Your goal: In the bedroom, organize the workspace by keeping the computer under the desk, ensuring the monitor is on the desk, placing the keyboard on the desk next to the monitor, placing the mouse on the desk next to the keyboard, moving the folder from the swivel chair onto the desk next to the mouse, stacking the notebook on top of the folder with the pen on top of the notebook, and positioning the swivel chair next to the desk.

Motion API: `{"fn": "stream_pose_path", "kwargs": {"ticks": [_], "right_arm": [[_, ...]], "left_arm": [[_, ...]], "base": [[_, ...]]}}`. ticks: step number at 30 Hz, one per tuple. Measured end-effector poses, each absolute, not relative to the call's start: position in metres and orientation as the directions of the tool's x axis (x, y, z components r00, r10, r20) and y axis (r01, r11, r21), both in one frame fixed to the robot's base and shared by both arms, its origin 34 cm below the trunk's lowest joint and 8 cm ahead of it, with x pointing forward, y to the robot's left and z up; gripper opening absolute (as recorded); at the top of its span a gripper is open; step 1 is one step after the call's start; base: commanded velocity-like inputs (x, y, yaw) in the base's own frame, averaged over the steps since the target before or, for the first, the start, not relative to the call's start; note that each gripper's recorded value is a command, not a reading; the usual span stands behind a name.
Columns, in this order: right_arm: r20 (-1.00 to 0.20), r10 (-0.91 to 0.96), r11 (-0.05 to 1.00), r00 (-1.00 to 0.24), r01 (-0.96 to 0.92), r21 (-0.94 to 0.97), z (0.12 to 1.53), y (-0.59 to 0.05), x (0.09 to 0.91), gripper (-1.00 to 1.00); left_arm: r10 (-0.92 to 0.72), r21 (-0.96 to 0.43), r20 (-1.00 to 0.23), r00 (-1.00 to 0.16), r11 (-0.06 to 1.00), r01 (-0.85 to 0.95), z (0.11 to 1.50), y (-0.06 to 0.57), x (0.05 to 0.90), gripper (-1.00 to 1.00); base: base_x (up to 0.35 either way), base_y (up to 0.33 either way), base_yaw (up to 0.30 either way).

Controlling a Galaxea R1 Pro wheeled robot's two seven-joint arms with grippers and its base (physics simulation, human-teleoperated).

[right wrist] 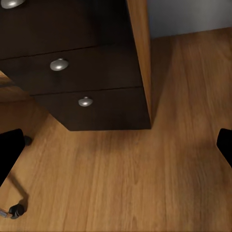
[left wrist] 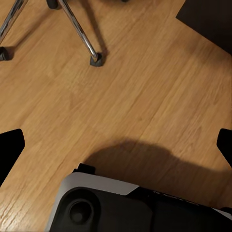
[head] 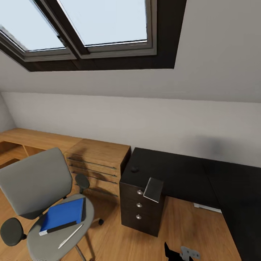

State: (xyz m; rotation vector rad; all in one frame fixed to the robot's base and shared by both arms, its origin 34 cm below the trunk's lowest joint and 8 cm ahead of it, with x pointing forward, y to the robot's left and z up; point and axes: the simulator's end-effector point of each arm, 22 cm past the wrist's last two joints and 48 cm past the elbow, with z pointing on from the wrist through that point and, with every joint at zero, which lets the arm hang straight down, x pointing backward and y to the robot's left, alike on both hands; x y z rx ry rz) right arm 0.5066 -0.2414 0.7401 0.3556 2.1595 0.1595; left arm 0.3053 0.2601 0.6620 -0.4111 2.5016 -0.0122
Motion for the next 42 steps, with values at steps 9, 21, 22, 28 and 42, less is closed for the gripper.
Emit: {"fn": "stream_pose_path", "kwargs": {"ticks": [9, 21, 22, 28, 42], "right_arm": [[-0.773, 0.310, 0.951, -0.554, 0.195, 0.242, 0.734, -0.241, 0.503, 1.00], [-0.761, 0.306, 0.952, -0.572, 0.195, 0.237, 0.727, -0.240, 0.497, 1.00], [-0.760, 0.306, 0.952, -0.573, 0.195, 0.236, 0.726, -0.240, 0.497, 1.00], [-0.755, 0.305, 0.952, -0.580, 0.195, 0.235, 0.722, -0.239, 0.494, 1.00], [-0.744, 0.304, 0.953, -0.594, 0.198, 0.231, 0.716, -0.238, 0.489, 1.00]], "left_arm": [[-0.294, -0.097, -0.549, -0.782, 0.952, -0.290, 0.659, 0.260, 0.300, 1.00], [-0.294, -0.091, -0.535, -0.792, 0.952, -0.292, 0.656, 0.260, 0.294, 1.00], [-0.294, -0.091, -0.533, -0.793, 0.952, -0.292, 0.655, 0.260, 0.293, 1.00], [-0.294, -0.088, -0.526, -0.798, 0.952, -0.293, 0.654, 0.260, 0.290, 1.00], [-0.294, -0.083, -0.512, -0.807, 0.952, -0.295, 0.651, 0.260, 0.284, 1.00]], "base": [[0.004, -0.002, 0.000], [0.000, 0.000, 0.019], [0.000, 0.000, 0.098], [0.000, 0.000, 0.134], [0.000, 0.000, 0.182]]}}
